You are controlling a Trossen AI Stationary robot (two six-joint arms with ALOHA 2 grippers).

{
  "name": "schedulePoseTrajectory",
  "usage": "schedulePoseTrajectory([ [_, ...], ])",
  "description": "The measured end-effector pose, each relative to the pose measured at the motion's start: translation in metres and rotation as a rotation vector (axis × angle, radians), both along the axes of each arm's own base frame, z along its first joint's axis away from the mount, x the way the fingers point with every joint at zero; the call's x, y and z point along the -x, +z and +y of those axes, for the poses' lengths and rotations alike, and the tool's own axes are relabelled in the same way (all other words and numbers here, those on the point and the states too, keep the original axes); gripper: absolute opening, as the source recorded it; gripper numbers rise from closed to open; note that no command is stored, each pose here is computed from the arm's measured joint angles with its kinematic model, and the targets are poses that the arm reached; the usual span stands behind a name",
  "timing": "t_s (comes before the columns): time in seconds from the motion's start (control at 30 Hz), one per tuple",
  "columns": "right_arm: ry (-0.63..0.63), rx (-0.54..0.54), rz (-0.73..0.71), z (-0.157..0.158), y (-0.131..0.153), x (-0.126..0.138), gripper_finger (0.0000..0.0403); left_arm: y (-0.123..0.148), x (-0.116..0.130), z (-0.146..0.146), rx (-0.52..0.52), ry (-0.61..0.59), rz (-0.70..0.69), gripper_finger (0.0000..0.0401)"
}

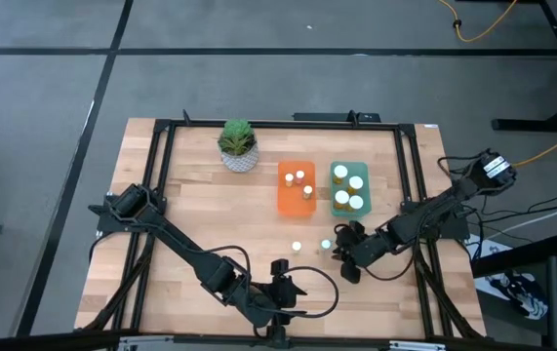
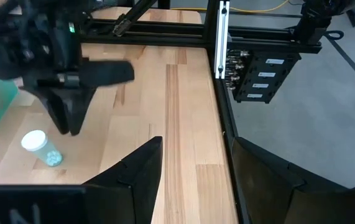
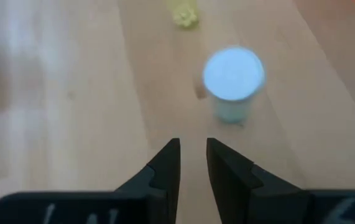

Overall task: Pick and place medicine bottles into bin by pill shape (circle, oval)
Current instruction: Put the small yellow bottle into the orange bin

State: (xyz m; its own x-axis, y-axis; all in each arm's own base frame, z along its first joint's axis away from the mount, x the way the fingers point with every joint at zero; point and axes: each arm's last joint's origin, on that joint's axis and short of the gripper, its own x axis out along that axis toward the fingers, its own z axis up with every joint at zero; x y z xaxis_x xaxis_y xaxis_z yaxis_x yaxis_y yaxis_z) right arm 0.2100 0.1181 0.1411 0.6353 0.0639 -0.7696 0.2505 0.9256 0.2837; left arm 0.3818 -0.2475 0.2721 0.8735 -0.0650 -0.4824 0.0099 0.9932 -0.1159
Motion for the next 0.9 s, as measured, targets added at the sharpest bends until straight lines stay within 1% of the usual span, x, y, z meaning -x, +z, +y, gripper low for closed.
schedulePoseTrajectory([
  [0.07,0.0,-0.038,0.002,0.001,0.011,0.0,0.008,0.0,0.0,0.0,0.0,0.0,0.0,0.0187],
  [0.13,0.011,-0.049,0.003,0.002,0.024,0.001,0.008,0.0,0.0,0.0,-0.002,0.0,0.003,0.0187],
  [0.33,0.017,-0.07,-0.044,-0.002,0.076,0.007,0.008,0.0,0.0,0.001,-0.003,0.001,0.004,0.0187],
  [0.47,0.068,-0.125,-0.14,-0.004,0.117,0.012,0.0081,-0.001,0.0,0.001,-0.006,0.001,0.008,0.0187],
  [0.57,0.165,-0.099,-0.222,-0.006,0.141,0.016,0.0081,-0.001,0.0,0.001,-0.007,0.002,0.01,0.0187],
  [0.63,0.18,-0.115,-0.292,-0.006,0.156,0.017,0.0081,-0.001,0.0,0.001,-0.007,0.003,0.01,0.0187],
  [0.67,0.212,-0.095,-0.316,-0.007,0.161,0.018,0.0081,-0.001,-0.001,0.002,-0.007,0.005,0.01,0.0187],
  [0.73,0.308,-0.019,-0.349,-0.008,0.165,0.021,0.0081,-0.001,-0.001,0.003,-0.007,0.008,0.009,0.0187],
  [0.8,0.366,0.041,-0.4,-0.011,0.168,0.026,0.0081,-0.001,-0.002,0.004,-0.006,0.009,0.008,0.0187],
  [0.87,0.398,0.073,-0.446,-0.017,0.165,0.032,0.0081,-0.001,-0.002,0.004,-0.006,0.01,0.006,0.0187],
  [0.9,0.411,0.072,-0.47,-0.02,0.162,0.035,0.0081,-0.001,-0.002,0.004,-0.006,0.01,0.006,0.0187],
])
